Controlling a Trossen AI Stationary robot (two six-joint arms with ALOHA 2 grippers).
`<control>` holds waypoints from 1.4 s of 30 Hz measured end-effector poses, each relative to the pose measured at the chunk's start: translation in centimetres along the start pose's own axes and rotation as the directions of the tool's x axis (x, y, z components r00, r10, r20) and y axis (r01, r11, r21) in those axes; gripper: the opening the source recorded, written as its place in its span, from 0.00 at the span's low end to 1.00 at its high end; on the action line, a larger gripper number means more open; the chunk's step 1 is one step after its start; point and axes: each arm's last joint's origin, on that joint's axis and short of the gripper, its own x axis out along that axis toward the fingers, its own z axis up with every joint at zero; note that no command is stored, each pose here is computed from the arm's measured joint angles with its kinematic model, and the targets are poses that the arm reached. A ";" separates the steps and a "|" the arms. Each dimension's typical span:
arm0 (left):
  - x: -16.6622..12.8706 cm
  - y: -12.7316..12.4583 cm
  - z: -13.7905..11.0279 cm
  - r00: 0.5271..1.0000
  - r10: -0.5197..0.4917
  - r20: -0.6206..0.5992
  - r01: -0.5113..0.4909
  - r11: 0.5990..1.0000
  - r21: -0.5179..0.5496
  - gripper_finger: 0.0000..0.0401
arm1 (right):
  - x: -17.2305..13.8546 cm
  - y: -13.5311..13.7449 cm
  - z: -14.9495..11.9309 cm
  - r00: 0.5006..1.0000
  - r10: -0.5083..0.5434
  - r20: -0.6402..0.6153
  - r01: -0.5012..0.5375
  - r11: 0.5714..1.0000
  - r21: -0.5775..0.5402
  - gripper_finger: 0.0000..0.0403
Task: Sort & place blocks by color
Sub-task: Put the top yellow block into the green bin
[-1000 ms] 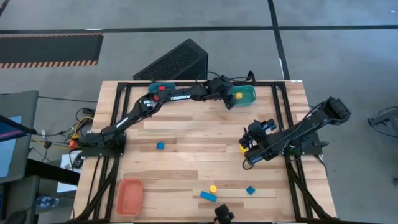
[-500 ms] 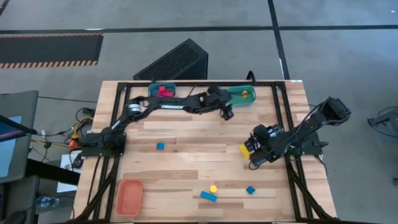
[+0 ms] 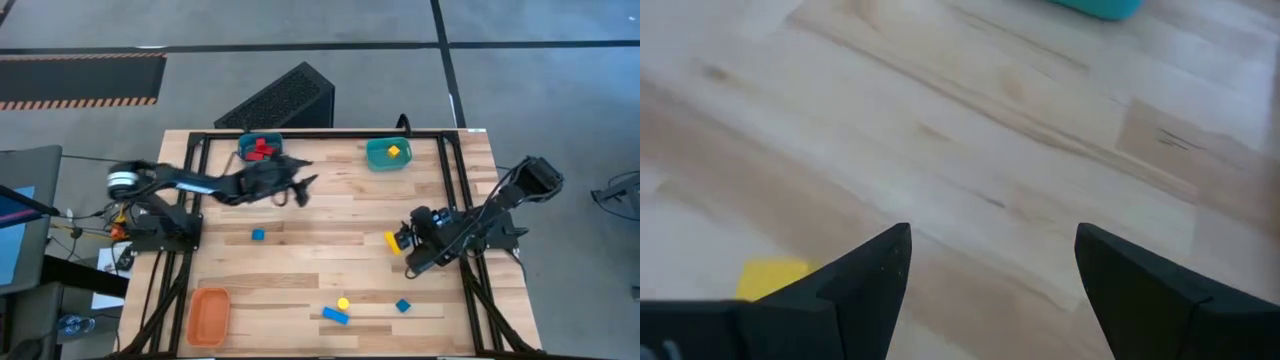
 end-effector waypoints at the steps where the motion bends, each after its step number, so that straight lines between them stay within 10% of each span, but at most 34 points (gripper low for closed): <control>1: -1.1 0.1 -0.4 1.000 -0.012 0.019 0.012 1.000 -0.011 0.55 | 0.3 0.1 0.3 1.000 -0.009 -0.002 0.009 1.000 0.021 0.75; 9: -8.3 -0.5 -2.6 0.954 -0.211 0.213 0.217 0.976 -0.006 0.55 | 2.2 2.2 4.1 0.996 0.011 -0.094 -0.001 0.994 0.108 0.75; 22: -11.2 -0.3 -7.8 0.948 -0.316 -0.031 0.316 0.949 0.009 0.55 | -0.6 6.8 13.1 0.969 0.249 -0.009 -0.249 0.968 -0.017 0.75; 31: -11.2 -0.2 -8.2 0.953 -0.295 -0.062 0.291 0.954 -0.072 0.55 | -0.3 5.2 9.9 0.862 0.141 -0.486 -0.157 0.988 0.008 0.75; 42: -10.7 0.1 -9.1 0.982 -0.149 -0.117 0.132 0.982 -0.138 0.55 | 0.8 7.7 5.7 0.806 0.027 -0.591 -0.125 0.984 -0.126 0.75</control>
